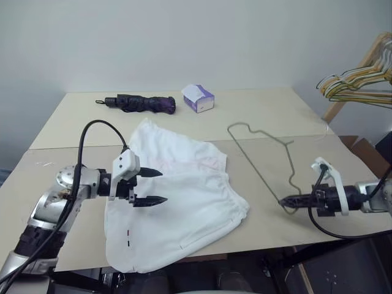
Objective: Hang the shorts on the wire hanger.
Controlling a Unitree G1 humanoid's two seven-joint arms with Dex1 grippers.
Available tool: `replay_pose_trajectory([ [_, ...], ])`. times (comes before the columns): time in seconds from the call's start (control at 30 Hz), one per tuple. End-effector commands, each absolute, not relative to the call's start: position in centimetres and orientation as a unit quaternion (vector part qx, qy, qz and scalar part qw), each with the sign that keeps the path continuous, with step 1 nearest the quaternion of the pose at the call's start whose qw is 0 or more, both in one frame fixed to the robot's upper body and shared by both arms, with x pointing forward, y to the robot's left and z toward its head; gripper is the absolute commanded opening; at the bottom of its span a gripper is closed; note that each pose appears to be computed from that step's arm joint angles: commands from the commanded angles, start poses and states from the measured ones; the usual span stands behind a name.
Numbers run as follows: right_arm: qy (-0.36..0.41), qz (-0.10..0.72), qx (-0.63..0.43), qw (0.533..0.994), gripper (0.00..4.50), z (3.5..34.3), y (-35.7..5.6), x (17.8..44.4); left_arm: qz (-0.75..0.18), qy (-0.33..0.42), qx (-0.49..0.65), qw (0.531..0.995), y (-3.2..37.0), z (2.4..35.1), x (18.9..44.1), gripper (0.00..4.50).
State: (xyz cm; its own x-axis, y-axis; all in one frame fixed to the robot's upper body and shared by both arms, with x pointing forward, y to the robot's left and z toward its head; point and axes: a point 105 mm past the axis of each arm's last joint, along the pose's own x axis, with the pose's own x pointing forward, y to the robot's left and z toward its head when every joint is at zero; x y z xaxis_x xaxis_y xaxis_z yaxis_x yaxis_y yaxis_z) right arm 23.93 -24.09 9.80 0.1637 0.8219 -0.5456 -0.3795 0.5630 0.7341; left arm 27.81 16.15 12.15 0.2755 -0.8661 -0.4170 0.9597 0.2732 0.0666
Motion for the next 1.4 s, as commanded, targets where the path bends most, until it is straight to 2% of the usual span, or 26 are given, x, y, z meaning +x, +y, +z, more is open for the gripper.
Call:
replay_pose_trajectory([
  [0.03, 0.528, 0.410, 0.253, 0.699, 0.00, 9.7, -24.7, 23.4, -0.580, 0.132, 0.175, 0.784, 15.9, 13.2, 27.8, 4.49],
  [0.37, 0.549, 0.404, 0.265, 0.682, 0.00, 7.6, -25.3, 23.6, -0.579, 0.136, 0.177, 0.784, 16.0, 13.2, 27.5, 4.49],
  [0.67, 0.526, 0.473, 0.241, 0.664, 0.00, 8.6, -24.4, 22.8, -0.574, 0.132, 0.168, 0.790, 16.2, 13.0, 27.5, 4.49],
  [0.77, 0.541, 0.479, 0.223, 0.654, 0.00, 8.0, -24.1, 22.7, -0.577, 0.131, 0.166, 0.789, 15.9, 12.8, 27.5, 4.49],
  [0.9, 0.563, 0.471, 0.195, 0.651, 0.00, 7.2, -23.8, 24.0, -0.578, 0.133, 0.170, 0.787, 15.5, 12.3, 27.4, 4.49],
  [1.07, 0.563, 0.473, 0.158, 0.659, 0.00, 7.7, -24.0, 25.9, -0.579, 0.131, 0.172, 0.786, 15.1, 12.1, 27.2, 4.49],
  [1.3, 0.580, 0.506, 0.114, 0.628, 0.00, 8.1, -23.4, 26.0, -0.569, 0.123, 0.169, 0.795, 14.8, 11.9, 27.4, 4.49],
  [1.4, 0.575, 0.510, 0.113, 0.629, 0.00, 8.4, -22.8, 27.1, -0.561, 0.121, 0.172, 0.800, 14.8, 11.7, 27.5, 4.49],
])
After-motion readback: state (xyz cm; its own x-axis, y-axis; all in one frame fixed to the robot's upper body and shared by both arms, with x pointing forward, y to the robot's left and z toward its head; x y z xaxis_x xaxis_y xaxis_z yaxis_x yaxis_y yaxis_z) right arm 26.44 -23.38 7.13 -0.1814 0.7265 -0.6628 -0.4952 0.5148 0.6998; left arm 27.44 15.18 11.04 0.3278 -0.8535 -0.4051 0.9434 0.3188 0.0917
